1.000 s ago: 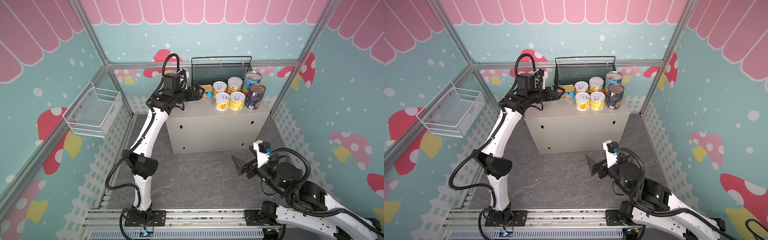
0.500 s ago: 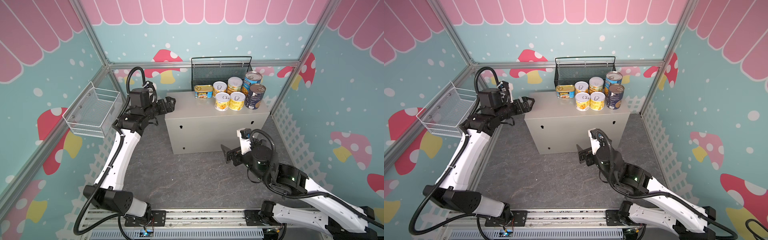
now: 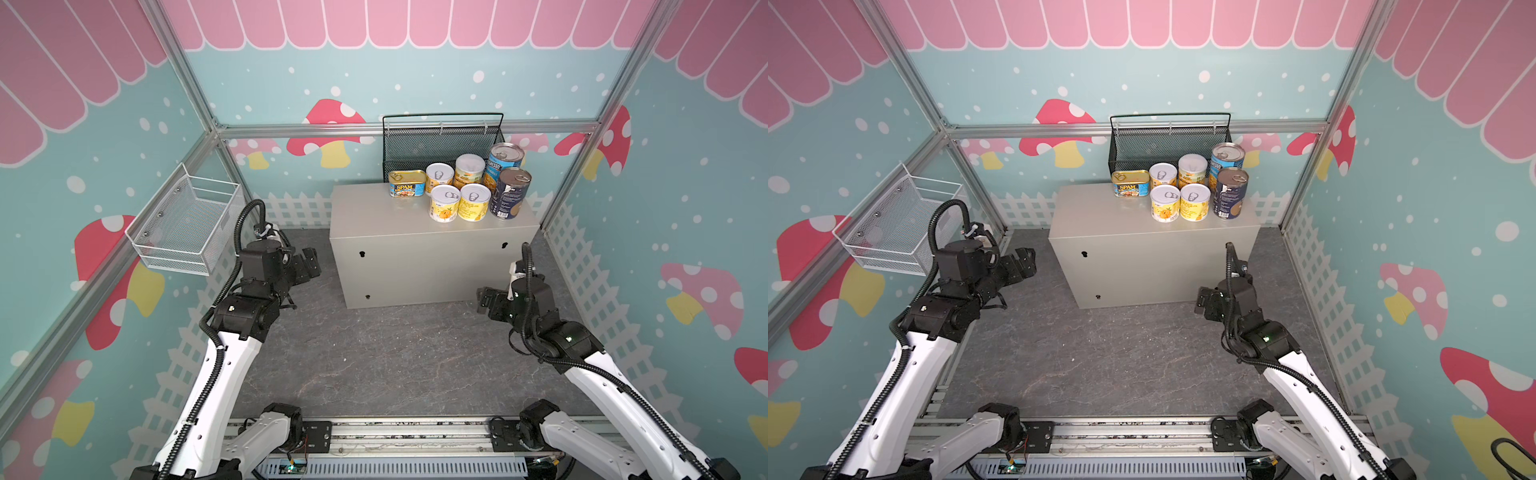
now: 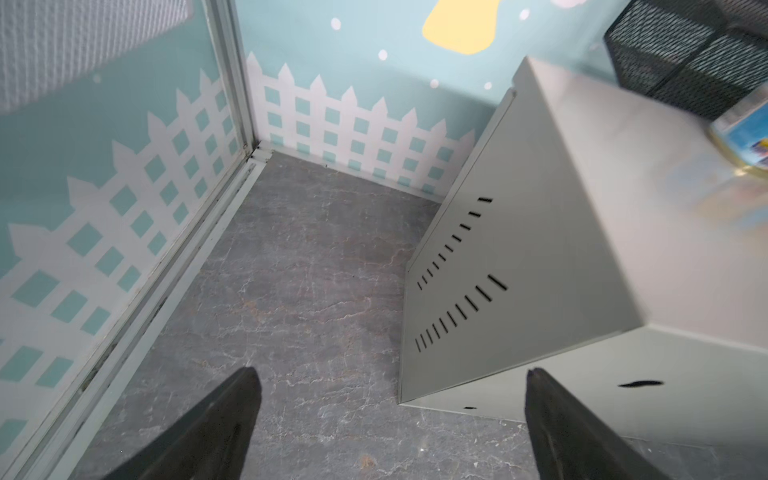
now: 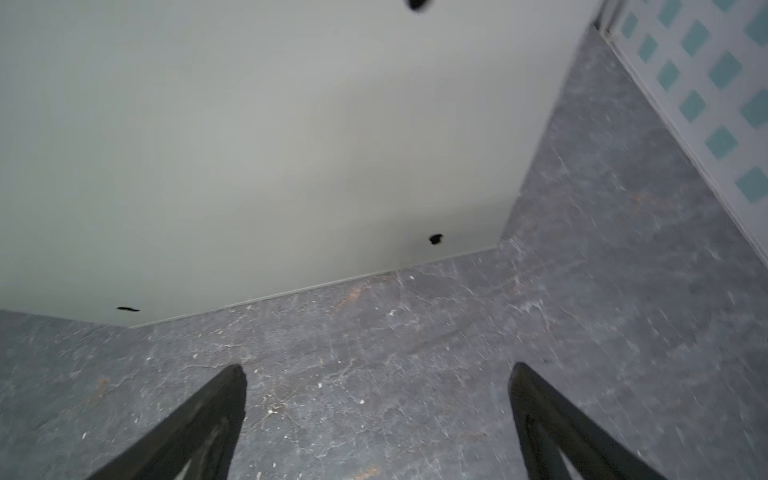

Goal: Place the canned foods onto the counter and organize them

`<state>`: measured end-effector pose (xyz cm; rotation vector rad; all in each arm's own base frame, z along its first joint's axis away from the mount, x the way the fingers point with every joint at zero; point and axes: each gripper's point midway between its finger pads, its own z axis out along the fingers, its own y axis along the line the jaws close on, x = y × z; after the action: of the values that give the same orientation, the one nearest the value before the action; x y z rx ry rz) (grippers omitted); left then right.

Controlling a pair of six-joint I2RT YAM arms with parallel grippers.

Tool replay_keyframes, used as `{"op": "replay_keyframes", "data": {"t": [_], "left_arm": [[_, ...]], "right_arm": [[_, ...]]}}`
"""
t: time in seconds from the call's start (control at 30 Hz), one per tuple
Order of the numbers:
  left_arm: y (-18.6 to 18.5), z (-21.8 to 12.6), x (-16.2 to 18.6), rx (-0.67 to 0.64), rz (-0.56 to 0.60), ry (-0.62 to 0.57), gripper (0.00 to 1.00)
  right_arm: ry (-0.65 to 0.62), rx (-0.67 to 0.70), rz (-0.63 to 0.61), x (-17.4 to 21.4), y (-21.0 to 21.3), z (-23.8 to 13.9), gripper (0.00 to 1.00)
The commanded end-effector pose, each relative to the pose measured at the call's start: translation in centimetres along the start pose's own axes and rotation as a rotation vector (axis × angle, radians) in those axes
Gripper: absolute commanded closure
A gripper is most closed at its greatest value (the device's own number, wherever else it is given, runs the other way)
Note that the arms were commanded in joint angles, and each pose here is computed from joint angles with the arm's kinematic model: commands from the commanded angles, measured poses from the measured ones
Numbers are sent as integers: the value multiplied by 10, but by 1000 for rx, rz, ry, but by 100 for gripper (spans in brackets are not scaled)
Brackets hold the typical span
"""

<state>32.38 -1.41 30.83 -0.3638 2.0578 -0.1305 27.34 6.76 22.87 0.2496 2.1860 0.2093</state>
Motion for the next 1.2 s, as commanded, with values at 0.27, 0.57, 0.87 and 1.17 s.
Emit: {"op": "replay_keyframes", "data": {"t": [0.27,0.57,0.87,1.17], "left_arm": [[45,53,88,-185,-68,52,1],[65,68,90,-262,61,-100,1],[93,89,124,-363,173,-153,1],[73,116,123,-232,297,-168,0]], "right_arm": [[6,250,66,16,-89,27,1],[42,360,148,29,-184,97,1],[131,365,184,63,-218,164,1],[-10,448,119,33,-235,168,1]]}}
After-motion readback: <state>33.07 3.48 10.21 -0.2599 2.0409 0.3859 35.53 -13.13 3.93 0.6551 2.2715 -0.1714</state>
